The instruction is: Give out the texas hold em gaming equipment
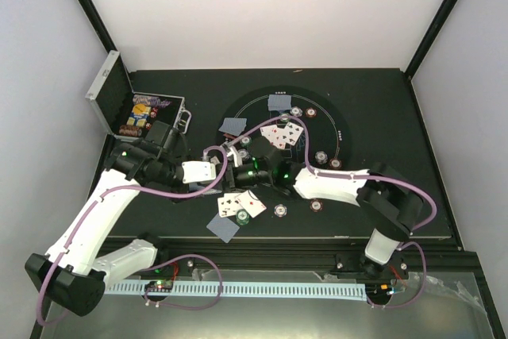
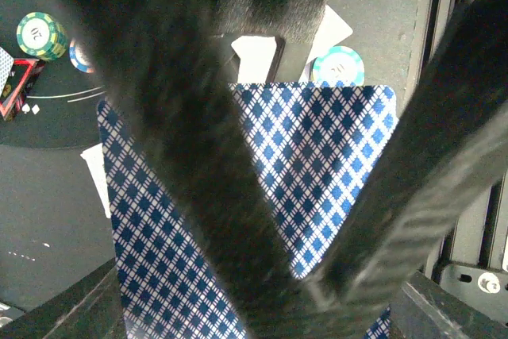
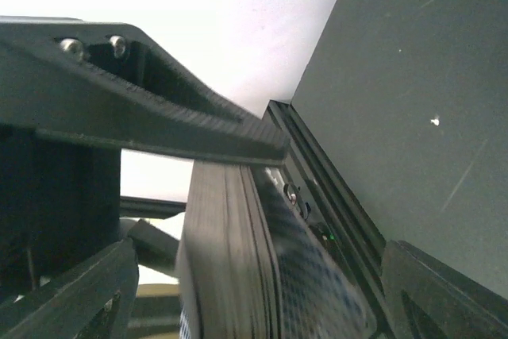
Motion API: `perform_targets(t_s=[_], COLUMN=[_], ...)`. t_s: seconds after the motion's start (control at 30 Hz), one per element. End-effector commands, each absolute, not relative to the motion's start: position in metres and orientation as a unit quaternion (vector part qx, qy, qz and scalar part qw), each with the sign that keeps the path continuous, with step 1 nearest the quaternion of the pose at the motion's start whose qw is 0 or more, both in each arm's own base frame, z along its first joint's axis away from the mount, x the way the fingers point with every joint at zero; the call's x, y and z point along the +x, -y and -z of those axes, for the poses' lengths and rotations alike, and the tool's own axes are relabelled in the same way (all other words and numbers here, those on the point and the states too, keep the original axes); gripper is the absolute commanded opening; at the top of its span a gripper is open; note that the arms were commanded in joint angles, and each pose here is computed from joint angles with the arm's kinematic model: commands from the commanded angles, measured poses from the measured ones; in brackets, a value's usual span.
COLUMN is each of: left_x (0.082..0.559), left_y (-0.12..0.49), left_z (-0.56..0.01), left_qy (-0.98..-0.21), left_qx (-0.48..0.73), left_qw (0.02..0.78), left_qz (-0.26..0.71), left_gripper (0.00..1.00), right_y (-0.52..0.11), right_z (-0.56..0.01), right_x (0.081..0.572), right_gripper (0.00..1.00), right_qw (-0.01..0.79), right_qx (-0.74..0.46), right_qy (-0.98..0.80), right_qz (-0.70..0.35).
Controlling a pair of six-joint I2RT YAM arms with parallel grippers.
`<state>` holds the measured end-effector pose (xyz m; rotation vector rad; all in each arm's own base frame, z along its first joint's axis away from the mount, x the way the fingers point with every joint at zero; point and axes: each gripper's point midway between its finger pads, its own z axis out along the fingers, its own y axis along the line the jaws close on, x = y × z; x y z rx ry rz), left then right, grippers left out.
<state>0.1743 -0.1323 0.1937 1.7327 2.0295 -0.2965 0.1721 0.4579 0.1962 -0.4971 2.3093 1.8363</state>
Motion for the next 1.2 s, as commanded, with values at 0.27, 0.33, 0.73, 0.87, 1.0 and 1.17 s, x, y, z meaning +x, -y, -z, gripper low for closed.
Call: perform_targets(t_s=[0.27, 0.33, 0.73, 0.87, 1.0, 1.17], left_x=[0.177, 0.177, 0.178, 0.179, 0.180, 0.180], left_y=[0.136, 0.136, 0.134, 0.134, 0.135, 0.135], left_z=[-0.212, -0.212, -0.211, -0.209, -0.208, -0.208], left_qy=[-0.727, -0.727, -0.727, -0.728, -0.729, -0.730], left_qx=[0.629, 0.630, 0.630, 0.629, 0.628, 0.628], left_qw=[0.254, 0.254, 0.255, 0.254, 0.253, 0.252], left_qz=[0.106, 0.105, 0.099, 0.098, 0.100, 0.099], left_gripper=[0.02, 0.02, 0.02, 0.02, 0.01, 0.02], right_y=[-0.456, -0.446, -0.417, -0.415, -0.412, -0.409], right_z=[-0.173, -0.165, -0.174, -0.187, -0.192, -0.198], right_x=[0.176, 0.178, 0.191, 0.190, 0.190, 0.189], right_gripper=[0.75, 0.72, 0.49, 0.36, 0.27, 0.13], right_qw=[0.060, 0.060, 0.091, 0.103, 0.108, 0.113], right_qx=[-0.157, -0.148, -0.147, -0.151, -0.155, -0.155], right_qy=[-0.784, -0.790, -0.806, -0.801, -0.802, -0.802], right_qz=[-0.597, -0.592, -0.567, -0.570, -0.566, -0.566])
